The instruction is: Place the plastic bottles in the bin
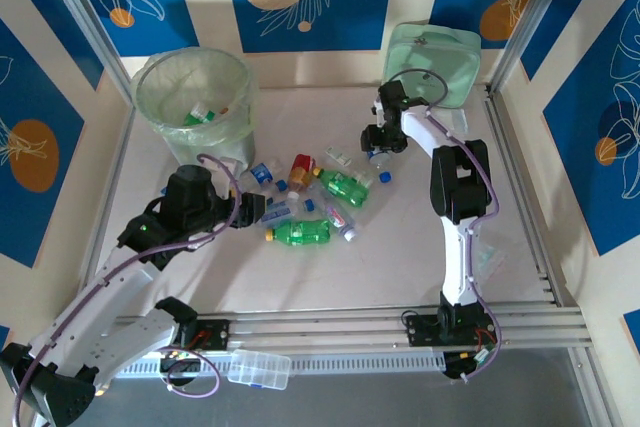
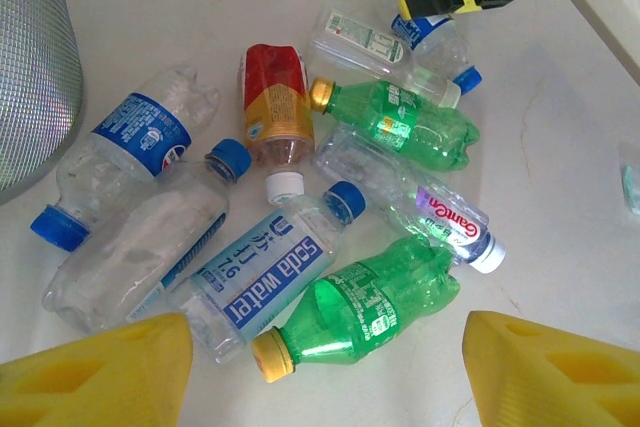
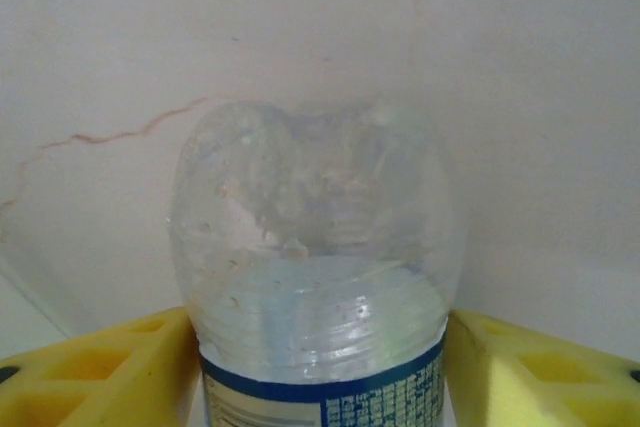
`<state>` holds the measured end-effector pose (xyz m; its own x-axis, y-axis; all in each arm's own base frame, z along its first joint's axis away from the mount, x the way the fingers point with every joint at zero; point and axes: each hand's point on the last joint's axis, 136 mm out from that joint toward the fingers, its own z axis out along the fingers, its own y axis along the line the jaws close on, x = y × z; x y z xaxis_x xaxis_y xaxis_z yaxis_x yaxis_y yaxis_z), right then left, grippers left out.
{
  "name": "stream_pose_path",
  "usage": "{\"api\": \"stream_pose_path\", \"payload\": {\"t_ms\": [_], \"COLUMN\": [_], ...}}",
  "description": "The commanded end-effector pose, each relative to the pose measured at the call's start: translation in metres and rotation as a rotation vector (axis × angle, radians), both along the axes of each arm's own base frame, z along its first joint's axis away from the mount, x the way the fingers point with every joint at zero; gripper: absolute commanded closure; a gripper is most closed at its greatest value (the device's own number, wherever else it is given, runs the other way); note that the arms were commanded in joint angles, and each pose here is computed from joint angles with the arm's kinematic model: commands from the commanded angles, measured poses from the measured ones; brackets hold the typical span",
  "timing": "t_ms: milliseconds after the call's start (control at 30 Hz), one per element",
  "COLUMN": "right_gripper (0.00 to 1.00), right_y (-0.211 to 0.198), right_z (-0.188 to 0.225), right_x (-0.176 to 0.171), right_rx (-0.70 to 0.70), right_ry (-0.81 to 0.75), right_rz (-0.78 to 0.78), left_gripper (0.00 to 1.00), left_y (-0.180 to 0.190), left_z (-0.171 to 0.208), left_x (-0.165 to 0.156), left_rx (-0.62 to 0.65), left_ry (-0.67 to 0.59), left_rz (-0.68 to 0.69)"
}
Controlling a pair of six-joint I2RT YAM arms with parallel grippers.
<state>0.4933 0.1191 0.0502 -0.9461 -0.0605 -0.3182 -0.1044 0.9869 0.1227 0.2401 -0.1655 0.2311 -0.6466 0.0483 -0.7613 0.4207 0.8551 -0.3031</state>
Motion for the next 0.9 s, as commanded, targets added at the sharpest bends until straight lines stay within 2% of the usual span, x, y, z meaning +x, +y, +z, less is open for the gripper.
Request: {"api": "stream_pose_path", "payload": {"t_ms": [0,100,333,500,700,800,867], "right_gripper": [0.35,0.36,0.47,0.47,0.49,0.50,0.50], "right_y": [-0.011,-0.011,-0.012,-0.012,0.002,0.018,0.032], "right_z": [-0.009,-0.006,0.013,0.042,0.085,0.111,0.134], "right_x": [-0.018,-0.019,-0.017,-0.021,-0.042,-0.057,-0.070], "right_rx": [-0.027,-0.023,-0.009,0.027,0.140,0.261,0.362], "right_ry": [0.070,0.062,0.014,-0.056,-0.148,-0.189,-0.224], "right_rz": [-0.015,-0.017,-0.026,-0.036,-0.036,-0.037,-0.026], "left_gripper": [0.28,0.28,0.28,0.28,0.25,0.23,0.19], "left_y": [-0.001,-0.001,0.000,-0.003,-0.007,-0.011,-0.024], "left_z": [0.002,0.002,0.000,0.002,0.007,0.013,0.017], "left_x": [-0.001,-0.001,0.000,-0.001,-0.004,-0.006,-0.013], "left_rx": [0.008,0.009,0.015,0.006,-0.028,-0.069,-0.141], "left_ry": [-0.027,-0.026,-0.028,-0.032,-0.050,-0.061,-0.026], "left_rz": [-0.011,-0.011,-0.011,-0.024,-0.047,-0.060,-0.115]}}
